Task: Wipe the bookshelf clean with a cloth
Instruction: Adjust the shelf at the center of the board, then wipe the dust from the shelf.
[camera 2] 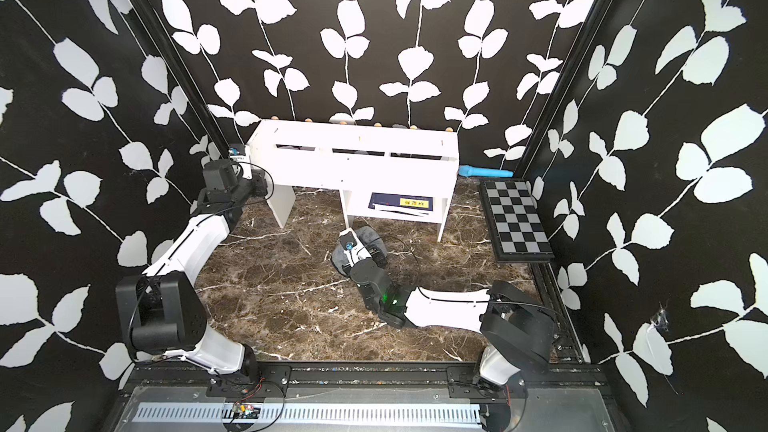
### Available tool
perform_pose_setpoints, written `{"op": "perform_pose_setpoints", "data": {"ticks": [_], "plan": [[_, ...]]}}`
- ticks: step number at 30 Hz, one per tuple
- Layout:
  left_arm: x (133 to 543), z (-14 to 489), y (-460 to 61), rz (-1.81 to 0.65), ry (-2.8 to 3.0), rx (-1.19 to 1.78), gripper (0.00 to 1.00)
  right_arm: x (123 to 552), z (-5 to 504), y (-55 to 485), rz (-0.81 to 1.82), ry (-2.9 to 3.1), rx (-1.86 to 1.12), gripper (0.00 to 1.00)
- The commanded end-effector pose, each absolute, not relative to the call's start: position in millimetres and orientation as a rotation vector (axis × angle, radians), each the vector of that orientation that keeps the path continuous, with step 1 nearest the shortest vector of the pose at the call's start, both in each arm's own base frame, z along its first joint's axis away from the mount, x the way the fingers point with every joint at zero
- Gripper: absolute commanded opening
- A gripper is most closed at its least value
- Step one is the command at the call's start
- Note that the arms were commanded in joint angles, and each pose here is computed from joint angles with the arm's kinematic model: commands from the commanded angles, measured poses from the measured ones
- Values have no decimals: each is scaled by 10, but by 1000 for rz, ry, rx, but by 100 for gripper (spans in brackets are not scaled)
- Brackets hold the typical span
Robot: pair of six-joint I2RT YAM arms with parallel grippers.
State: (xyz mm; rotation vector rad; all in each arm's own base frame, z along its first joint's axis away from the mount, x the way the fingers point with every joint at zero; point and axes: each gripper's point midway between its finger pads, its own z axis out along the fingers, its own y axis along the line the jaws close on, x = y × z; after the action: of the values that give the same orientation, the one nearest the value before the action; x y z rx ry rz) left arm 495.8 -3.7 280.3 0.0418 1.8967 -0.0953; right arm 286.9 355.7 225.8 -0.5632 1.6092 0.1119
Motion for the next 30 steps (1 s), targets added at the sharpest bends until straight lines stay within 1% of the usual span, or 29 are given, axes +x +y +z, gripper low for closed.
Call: {"op": "perform_pose_setpoints", "data": {"ticks": [1,3,8,12,16,18,20,23,26,30], "plan": [[4837,3126,-244,-207,1795,-37,0,2870,2507,3681,167,1549,-534,0],[4738,3132,-335,-239,1783,-14,0,2873,2511,3720,174,1546,-541,0],[4536,3056,-339,-259,1797,-48,0,2960,2528,3894,145,1516,-568,0],[4488,3071,-372,-302,1784,-77,0,3094,2684,4286,94,1408,-642,0],[4484,3070,-441,-353,1778,-63,0,3434,2614,4667,-122,1309,-724,0],[4484,3052,-467,-368,1773,-53,0,3687,2455,4768,-306,1280,-772,0],[4483,3048,-477,-382,1767,-57,0,3878,2341,4730,-400,1265,-755,0],[4482,3045,-482,-388,1770,-59,0,4094,2040,4652,-439,1323,-804,0],[4472,3036,-449,-369,1766,-70,0,4249,1803,4487,-484,1391,-815,0],[4453,3054,-441,-368,1752,-75,0,4346,1559,4297,-539,1458,-829,0]]}}
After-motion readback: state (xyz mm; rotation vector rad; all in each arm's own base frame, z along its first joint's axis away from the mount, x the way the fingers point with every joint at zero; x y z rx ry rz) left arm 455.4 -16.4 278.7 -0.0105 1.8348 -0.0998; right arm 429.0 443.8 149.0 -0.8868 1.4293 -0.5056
